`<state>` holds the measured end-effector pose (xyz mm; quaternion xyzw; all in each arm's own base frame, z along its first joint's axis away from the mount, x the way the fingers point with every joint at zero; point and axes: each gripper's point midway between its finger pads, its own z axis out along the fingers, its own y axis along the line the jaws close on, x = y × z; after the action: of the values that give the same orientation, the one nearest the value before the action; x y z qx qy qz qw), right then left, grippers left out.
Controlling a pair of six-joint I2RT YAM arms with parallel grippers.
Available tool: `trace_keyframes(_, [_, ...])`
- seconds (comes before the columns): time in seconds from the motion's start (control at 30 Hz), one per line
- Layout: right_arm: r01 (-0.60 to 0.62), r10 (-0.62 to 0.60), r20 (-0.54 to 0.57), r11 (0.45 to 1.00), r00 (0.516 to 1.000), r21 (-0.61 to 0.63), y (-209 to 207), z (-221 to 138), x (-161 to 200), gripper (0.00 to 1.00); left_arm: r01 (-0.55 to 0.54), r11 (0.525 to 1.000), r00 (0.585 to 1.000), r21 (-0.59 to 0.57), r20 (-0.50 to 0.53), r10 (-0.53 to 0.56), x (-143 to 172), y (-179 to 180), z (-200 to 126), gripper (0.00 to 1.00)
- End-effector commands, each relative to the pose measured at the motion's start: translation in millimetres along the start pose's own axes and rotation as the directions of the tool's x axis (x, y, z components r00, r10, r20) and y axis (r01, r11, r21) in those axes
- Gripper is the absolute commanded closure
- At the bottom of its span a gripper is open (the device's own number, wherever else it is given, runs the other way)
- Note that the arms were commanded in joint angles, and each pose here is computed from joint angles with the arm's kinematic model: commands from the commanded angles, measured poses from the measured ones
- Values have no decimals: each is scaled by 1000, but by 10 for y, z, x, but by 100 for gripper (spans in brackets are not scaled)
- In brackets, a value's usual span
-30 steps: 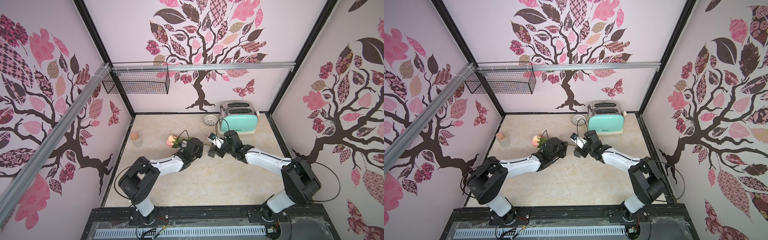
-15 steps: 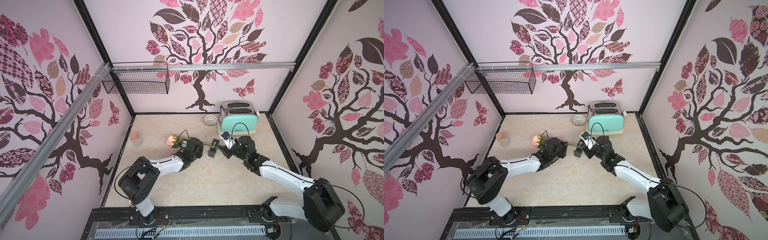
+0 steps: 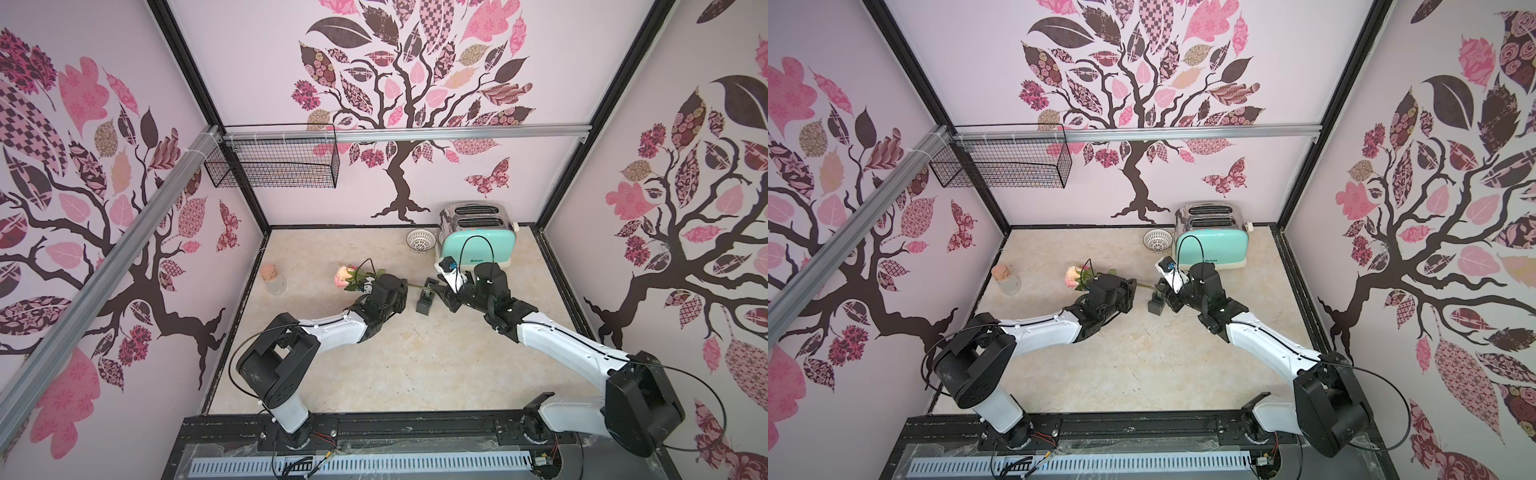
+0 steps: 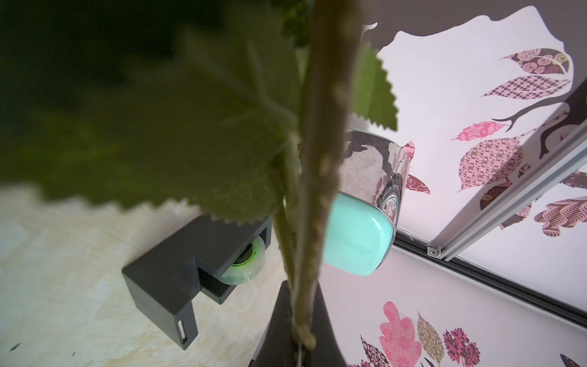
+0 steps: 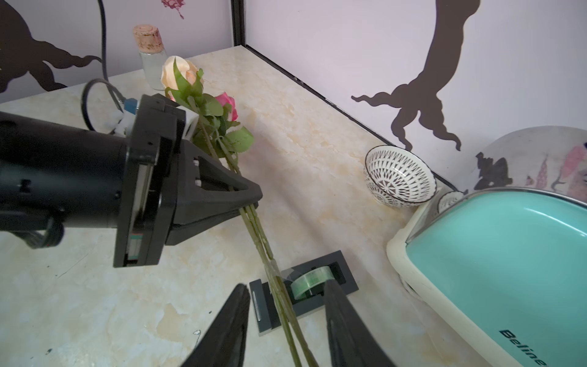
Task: Wrap bouquets with tape
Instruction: Stick the tape to the bouquet, then wrap the tape around the bouquet.
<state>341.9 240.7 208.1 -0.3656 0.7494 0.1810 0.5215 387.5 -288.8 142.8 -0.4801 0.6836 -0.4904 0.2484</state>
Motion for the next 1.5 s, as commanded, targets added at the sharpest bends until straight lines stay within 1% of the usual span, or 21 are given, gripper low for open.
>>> trace_keyframes(0.0, [-75, 65, -107, 993, 992, -88, 115, 86, 120, 58, -38, 997, 999, 73, -18, 39, 15, -92, 24, 100])
trace_keyframes(0.07, [-133, 118, -143, 987, 983, -96, 111, 123, 112, 58, -50, 995, 998, 83, -27, 53, 29, -80, 35, 100])
trace_keyframes(0.13, [-187, 168, -178, 978, 970, -92, 101, 161, 123, 54, -63, 994, 997, 94, -31, 66, 32, -72, 41, 100])
trace_keyframes(0.2, [-236, 215, -222, 969, 951, -70, 66, 196, 153, 52, -85, 990, 995, 114, -38, 90, 45, -94, 33, 100])
trace_keyframes(0.3, [-269, 241, -264, 961, 934, -73, 85, 215, 235, 51, -111, 988, 993, 106, -36, 116, 29, -81, 17, 100])
trace_keyframes(0.37, [-260, 238, -270, 964, 933, -48, 43, 224, 264, 52, -121, 988, 992, 99, -30, 125, 4, -60, 5, 100])
trace_keyframes(0.47, [-211, 201, -264, 977, 943, -9, -34, 207, 283, 56, -131, 985, 990, 110, -32, 135, 10, -76, -2, 100])
trace_keyframes(0.53, [-171, 162, -262, 985, 951, -12, -38, 196, 302, 58, -146, 983, 988, 115, -37, 151, 22, -82, 8, 100])
trace_keyframes(0.63, [-147, 136, -267, 989, 954, -21, -35, 225, 323, 58, -140, 984, 989, 111, -38, 145, 26, -67, 14, 100])
trace_keyframes(0.7, [-137, 125, -276, 990, 953, -25, -28, 263, 344, 58, -139, 984, 989, 109, -38, 144, 24, -57, 21, 100])
trace_keyframes(0.9, [-47, 38, -308, 999, 951, -23, 27, 402, 395, 59, -142, 984, 988, 110, -40, 147, 34, -88, 21, 100])
trace_keyframes(1.03, [-32, 24, -297, 999, 955, -21, 21, 453, 371, 61, -142, 984, 988, 109, -41, 147, 37, -97, 23, 100])
trace_keyframes(1.27, [-10, 3, -284, 1000, 959, -24, 14, 490, 353, 67, -134, 986, 989, 104, -42, 139, 38, -87, 40, 100])
trace_keyframes(1.47, [0, -10, -294, 999, 956, -33, 25, 522, 397, 68, -131, 986, 990, 105, -39, 136, 40, -100, 45, 100])
